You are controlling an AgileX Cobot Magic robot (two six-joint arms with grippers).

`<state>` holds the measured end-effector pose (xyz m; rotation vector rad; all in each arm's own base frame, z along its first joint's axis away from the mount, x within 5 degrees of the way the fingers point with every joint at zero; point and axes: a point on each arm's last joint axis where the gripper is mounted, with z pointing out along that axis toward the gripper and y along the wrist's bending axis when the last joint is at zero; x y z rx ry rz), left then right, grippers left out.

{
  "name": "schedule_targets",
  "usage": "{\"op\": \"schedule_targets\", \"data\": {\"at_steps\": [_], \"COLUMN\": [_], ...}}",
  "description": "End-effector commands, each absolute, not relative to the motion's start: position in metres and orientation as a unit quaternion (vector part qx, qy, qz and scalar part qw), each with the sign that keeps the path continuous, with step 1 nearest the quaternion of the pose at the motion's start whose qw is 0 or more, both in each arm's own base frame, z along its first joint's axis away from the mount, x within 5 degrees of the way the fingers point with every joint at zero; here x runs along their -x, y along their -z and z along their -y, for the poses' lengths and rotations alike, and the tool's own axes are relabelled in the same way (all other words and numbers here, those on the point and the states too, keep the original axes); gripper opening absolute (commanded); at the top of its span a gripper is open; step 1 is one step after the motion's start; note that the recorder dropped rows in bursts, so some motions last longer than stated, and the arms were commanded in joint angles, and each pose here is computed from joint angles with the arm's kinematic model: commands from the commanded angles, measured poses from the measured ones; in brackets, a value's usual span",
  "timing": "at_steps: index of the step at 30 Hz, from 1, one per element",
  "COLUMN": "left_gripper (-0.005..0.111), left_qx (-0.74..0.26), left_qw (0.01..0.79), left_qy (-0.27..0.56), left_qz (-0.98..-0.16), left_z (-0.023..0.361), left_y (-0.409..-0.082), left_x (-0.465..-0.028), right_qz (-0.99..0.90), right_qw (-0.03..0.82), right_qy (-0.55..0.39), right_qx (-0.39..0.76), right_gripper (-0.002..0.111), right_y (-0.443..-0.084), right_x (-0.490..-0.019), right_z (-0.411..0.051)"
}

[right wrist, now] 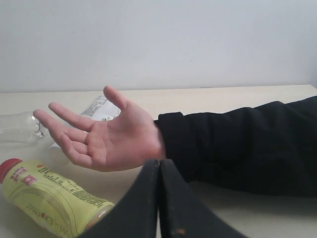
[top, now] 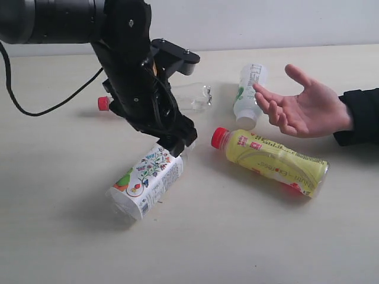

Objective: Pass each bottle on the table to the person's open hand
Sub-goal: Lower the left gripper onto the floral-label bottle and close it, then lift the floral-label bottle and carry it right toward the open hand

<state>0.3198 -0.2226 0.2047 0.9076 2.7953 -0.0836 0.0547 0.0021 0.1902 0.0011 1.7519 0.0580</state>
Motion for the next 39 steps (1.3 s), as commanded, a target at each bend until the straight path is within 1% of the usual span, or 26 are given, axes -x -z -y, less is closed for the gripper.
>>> {"op": "schedule_targets", "data": {"at_steps": [1,3,8,13,18,25,27,30,32,33,35,39], "left_gripper": [0.086,0.086,0.086,0.086,0.086,0.085,0.078,0.059,0.039,0.024,0.002,0.001], "left_qx": [-0.319,-0.318,-0.31,-0.317,-0.317,-0.321,-0.321,-0.321,-0.33,-0.338,-0.349,-0.358], "left_qw": [0.109,0.095,0.057,0.046,0.037,0.037,0.037,0.037,0.039,0.038,0.04,0.04], "left_qy": [0.029,0.024,0.012,-0.003,-0.006,-0.006,-0.006,-0.006,-0.01,-0.012,-0.018,-0.019], "left_qz": [-0.941,-0.943,-0.949,-0.947,-0.948,-0.946,-0.946,-0.946,-0.943,-0.94,-0.936,-0.933], "left_z": [0.23,0.23,0.232,0.232,0.233,0.233,0.233,0.233,0.232,0.232,0.231,0.231], "left_y": [-0.207,-0.202,-0.17,-0.155,-0.145,-0.145,-0.145,-0.145,-0.145,-0.145,-0.145,-0.145], "left_x": [-0.317,-0.317,-0.32,-0.323,-0.324,-0.324,-0.324,-0.324,-0.325,-0.325,-0.325,-0.326], "right_qz": [-0.768,-0.768,-0.768,-0.768,-0.768,-0.768,-0.768,-0.768,-0.768,-0.768,-0.768,-0.768], "right_qw": [0.641,0.641,0.641,0.641,0.641,0.641,0.641,0.641,0.641,0.641,0.641,0.641], "right_qy": [-0.023,-0.023,-0.023,-0.023,-0.023,-0.023,-0.023,-0.023,-0.023,-0.023,-0.023,-0.023], "right_qx": [-0.001,-0.001,-0.001,-0.001,-0.001,-0.001,-0.001,-0.001,-0.001,-0.001,-0.001,-0.001], "right_gripper": [0.0,0.0,0.0,0.0,0.0,0.0,0.0,0.0,0.0,0.0,0.0,0.0], "right_y": [-0.189,-0.189,-0.189,-0.189,-0.189,-0.189,-0.189,-0.189,-0.189,-0.189,-0.189,-0.189], "right_x": [-0.055,-0.055,-0.055,-0.055,-0.055,-0.055,-0.055,-0.055,-0.055,-0.055,-0.055,-0.055], "right_z": [-0.002,-0.002,-0.002,-0.002,-0.002,-0.002,-0.002,-0.002,-0.002,-0.002,-0.002,-0.002]}}
